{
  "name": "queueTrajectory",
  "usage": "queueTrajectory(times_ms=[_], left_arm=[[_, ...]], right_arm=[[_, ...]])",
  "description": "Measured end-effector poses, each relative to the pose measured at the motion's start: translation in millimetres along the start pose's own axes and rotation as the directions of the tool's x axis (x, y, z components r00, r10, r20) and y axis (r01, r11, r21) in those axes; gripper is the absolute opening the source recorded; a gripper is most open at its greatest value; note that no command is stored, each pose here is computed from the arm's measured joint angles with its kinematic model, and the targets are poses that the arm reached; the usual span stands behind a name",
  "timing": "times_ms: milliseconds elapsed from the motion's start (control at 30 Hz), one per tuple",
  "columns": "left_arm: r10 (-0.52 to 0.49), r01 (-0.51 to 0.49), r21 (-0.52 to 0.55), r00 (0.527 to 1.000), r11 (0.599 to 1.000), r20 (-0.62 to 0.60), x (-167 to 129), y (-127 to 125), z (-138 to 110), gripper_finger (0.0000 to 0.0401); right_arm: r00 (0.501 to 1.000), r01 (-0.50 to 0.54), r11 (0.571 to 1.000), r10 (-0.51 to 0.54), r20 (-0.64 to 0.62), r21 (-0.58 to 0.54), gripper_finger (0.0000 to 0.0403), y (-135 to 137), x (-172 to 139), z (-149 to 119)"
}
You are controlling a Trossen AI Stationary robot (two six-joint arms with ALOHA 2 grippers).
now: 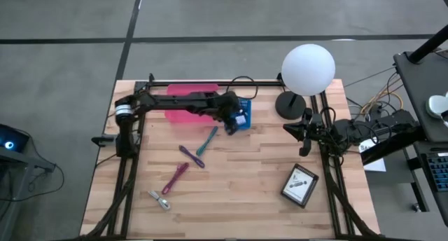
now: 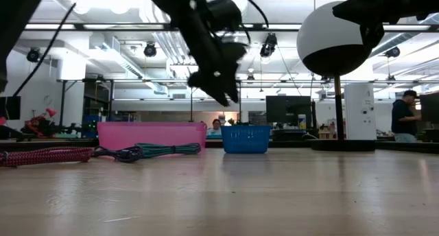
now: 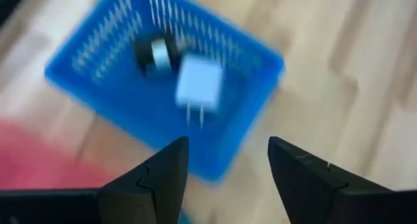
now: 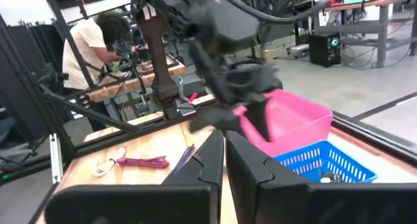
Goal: Pick and place items into bin
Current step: Put the pink charger cable into the pink bin
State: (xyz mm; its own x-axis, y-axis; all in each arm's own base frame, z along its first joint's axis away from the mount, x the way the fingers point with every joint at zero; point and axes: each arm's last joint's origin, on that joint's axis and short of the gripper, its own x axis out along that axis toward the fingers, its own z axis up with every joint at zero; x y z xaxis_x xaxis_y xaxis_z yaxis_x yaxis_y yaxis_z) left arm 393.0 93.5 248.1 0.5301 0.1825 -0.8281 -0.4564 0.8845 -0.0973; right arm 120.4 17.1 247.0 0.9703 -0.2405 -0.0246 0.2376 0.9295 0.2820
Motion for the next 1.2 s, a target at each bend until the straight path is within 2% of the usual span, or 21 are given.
queueTrajectory(times_ms=[100, 200, 433, 567, 700, 800, 900, 1000, 1067, 1200], left_arm=[[0.006, -0.004, 0.023, 0.995, 1.000, -0.100, -16, -13, -14, 0.0195], [0.023, -0.026, -0.008, 0.977, 1.000, -0.214, -29, -25, -30, 0.0195], [0.095, -0.148, -0.087, 0.891, 0.985, -0.443, -46, -56, -73, 0.0195], [0.140, -0.187, -0.039, 0.840, 0.982, -0.524, -52, -78, -100, 0.0195], [0.151, -0.162, 0.033, 0.805, 0.986, -0.574, -59, -102, -125, 0.0195], [0.171, -0.203, 0.013, 0.785, 0.979, -0.595, -65, -115, -141, 0.0195], [0.160, -0.276, -0.088, 0.758, 0.957, -0.633, -65, -121, -155, 0.0195], [0.077, -0.333, -0.215, 0.682, 0.918, -0.727, -61, -123, -168, 0.0195], [0.059, -0.378, -0.247, 0.640, 0.892, -0.766, -59, -122, -177, 0.0195], [0.082, -0.447, -0.258, 0.612, 0.857, -0.787, -55, -120, -190, 0.0195]], right_arm=[[1.000, 0.000, 1.000, 0.000, -0.001, -0.021, 0.0009, 0, 0, 0], [1.000, 0.002, 1.000, -0.003, -0.007, -0.027, 0.0009, 0, 0, -1], [0.999, 0.009, 0.999, -0.011, -0.032, -0.041, 0.0009, -1, 0, -3], [0.999, 0.013, 0.999, -0.016, -0.046, -0.049, 0.0009, -2, 0, -5], [0.999, 0.014, 0.999, -0.017, -0.050, -0.052, 0.0009, -2, 0, -5], [0.998, 0.015, 0.998, -0.018, -0.053, -0.053, 0.0009, -2, 0, -6], [0.998, 0.016, 0.998, -0.019, -0.056, -0.055, 0.0009, -2, 0, -6], [0.998, 0.016, 0.998, -0.019, -0.058, -0.056, 0.0009, -2, 0, -6], [0.998, 0.016, 0.997, -0.020, -0.060, -0.072, 0.0009, -2, 0, -6], [0.998, 0.014, 0.992, -0.022, -0.064, -0.127, 0.0009, -2, 0, -7]])
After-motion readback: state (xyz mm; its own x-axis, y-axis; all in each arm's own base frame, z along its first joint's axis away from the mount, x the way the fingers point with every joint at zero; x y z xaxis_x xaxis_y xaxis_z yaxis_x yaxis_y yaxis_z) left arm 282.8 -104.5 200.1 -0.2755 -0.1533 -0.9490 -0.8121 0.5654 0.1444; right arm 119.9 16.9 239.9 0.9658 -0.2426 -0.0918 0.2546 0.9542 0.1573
